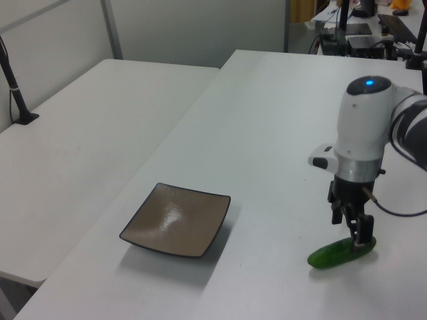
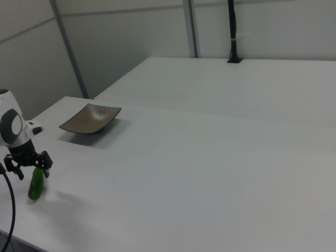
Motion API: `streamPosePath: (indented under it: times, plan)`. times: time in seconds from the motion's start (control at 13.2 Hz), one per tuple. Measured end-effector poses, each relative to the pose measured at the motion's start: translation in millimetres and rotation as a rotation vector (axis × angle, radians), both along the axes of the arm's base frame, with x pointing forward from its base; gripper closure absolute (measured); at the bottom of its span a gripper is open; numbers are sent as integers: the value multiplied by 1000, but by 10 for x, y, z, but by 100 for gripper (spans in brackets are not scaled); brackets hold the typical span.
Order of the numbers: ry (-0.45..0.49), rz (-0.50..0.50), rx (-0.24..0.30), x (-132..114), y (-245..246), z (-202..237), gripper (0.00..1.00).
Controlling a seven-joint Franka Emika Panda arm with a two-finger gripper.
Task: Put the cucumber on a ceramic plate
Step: 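Close the gripper around the cucumber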
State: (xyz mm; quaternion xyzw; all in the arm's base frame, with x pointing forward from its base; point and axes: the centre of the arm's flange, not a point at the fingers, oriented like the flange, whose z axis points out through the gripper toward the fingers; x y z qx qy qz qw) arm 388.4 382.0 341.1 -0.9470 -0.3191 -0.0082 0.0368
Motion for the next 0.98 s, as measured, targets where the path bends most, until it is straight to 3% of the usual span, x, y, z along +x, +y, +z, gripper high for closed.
streamPosePath:
  times: [0.23, 0.61, 0.68, 0.76, 0.98]
  plan:
    - [-10, -2, -33, -19, 58, -222, 0]
    - [10, 2, -39, -38, 81, -354, 4]
    - [15, 7, -40, -61, 102, -377, 13]
    - [18, 12, -41, -81, 120, -394, 13]
    - [21, 13, -42, -88, 126, -411, 39]
